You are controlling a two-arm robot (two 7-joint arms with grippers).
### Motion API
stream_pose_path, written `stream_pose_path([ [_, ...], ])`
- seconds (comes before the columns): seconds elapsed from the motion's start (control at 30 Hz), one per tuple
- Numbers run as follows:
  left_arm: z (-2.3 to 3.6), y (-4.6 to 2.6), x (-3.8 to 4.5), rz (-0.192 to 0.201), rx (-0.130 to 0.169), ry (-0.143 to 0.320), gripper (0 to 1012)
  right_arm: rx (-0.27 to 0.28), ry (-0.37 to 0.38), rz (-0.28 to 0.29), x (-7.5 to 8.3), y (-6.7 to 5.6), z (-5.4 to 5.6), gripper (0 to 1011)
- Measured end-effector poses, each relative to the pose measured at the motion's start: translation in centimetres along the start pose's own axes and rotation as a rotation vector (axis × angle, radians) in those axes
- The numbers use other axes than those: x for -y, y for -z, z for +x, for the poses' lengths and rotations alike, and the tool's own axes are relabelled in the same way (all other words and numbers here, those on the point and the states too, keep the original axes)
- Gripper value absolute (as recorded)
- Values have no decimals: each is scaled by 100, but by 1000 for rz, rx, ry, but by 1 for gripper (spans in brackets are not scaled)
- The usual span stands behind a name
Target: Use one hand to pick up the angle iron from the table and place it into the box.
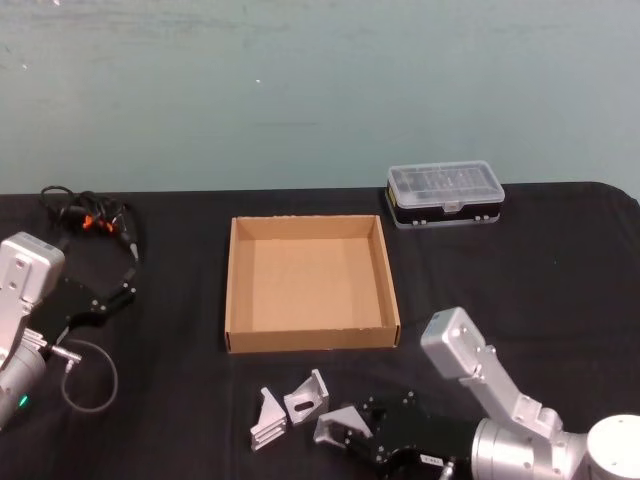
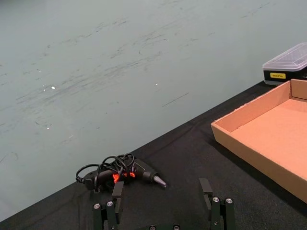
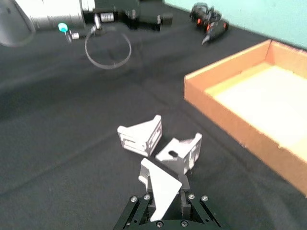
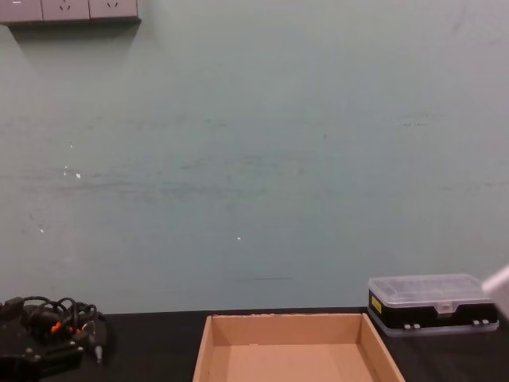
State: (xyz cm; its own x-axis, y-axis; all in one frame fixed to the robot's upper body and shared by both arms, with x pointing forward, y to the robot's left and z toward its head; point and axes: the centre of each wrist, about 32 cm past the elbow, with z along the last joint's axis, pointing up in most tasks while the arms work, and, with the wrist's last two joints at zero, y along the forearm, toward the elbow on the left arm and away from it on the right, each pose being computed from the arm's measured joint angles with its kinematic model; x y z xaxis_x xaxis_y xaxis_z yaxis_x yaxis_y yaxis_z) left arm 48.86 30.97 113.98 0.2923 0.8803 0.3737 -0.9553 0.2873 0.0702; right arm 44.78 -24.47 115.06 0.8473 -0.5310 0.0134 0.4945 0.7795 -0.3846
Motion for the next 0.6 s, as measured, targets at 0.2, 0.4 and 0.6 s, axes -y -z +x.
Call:
stream_pose_path([
  [0.2, 0, 0, 0, 0, 0, 0, 1000, 0, 2, 68, 82, -108, 28, 265],
  [0.4, 0, 0, 0, 0, 0, 0, 1000, 12, 46, 143, 153, -349, 140, 264],
  [0.6, 0, 0, 0, 0, 0, 0, 1000, 15, 166, 183, 112, -611, 334, 265],
])
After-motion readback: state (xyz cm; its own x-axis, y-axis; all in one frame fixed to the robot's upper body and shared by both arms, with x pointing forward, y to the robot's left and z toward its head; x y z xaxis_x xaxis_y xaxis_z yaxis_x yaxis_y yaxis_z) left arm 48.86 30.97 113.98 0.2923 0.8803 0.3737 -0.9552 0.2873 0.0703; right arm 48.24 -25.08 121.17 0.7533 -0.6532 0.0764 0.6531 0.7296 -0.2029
